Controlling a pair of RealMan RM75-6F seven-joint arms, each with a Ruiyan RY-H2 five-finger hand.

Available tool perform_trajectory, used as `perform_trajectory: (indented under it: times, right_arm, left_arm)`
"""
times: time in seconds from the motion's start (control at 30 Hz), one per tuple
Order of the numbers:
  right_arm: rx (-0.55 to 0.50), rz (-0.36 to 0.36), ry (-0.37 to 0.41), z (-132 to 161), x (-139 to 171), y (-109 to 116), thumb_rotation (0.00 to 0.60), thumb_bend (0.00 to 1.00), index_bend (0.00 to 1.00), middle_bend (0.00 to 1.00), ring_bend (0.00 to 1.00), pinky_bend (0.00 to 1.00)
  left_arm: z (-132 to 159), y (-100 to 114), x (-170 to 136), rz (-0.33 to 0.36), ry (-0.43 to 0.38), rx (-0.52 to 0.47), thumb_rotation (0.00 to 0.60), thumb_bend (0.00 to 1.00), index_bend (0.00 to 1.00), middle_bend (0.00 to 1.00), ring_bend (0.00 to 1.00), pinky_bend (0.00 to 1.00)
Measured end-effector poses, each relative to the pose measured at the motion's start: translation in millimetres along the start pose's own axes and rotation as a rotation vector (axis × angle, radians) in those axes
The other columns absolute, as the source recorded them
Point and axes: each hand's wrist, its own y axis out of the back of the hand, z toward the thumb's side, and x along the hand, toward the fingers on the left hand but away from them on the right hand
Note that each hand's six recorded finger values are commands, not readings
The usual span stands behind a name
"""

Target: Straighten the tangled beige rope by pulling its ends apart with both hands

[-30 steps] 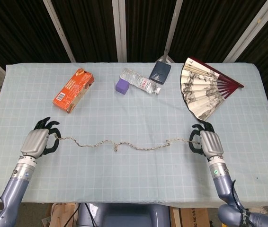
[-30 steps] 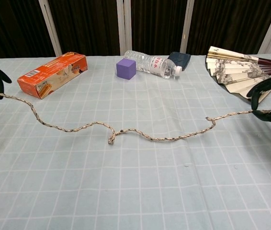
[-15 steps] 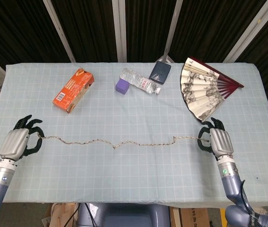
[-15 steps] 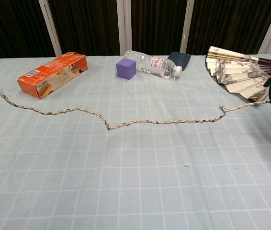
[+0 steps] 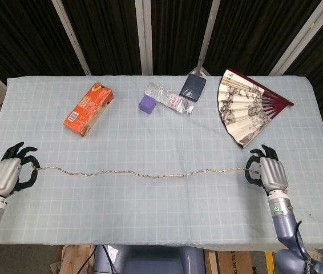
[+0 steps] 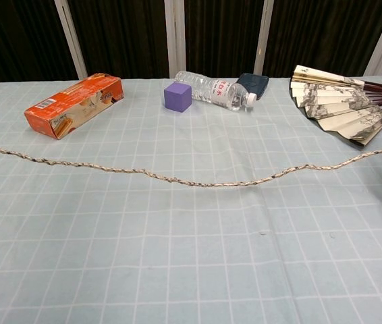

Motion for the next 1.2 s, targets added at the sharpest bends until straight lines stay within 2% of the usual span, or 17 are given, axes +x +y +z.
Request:
perform_trajectory:
  times: [0.4, 0.87, 1.2]
  right_arm:
    - [0.009, 0.012, -0.011, -7.6, 2.7, -5.1, 0.6, 0.48, 0.66, 0.26, 0.0, 0.0]
    - [0.025, 0.031, -0.055, -25.0, 4.6, -14.8, 0.6, 0.48, 0.66, 0.26, 0.0, 0.0]
    - [0.035, 0.045, -0.056, -27.6, 5.1, -21.5, 0.6, 0.48, 0.66, 0.26, 0.0, 0.0]
  left_arm:
    - [-15.7, -6.1, -2.3, -0.011, 0.026, 0.008, 0.6, 0.64, 0.56, 0.19, 0.0, 0.0]
    - [-27.1, -21.0, -2.0, -0.035, 0.046, 0.03, 0.6, 0.64, 0.56, 0.19, 0.0, 0.0]
    - [-30.7, -35.5, 0.6, -0.059, 0.06, 0.041, 0.6, 0.64, 0.56, 0.19, 0.0, 0.0]
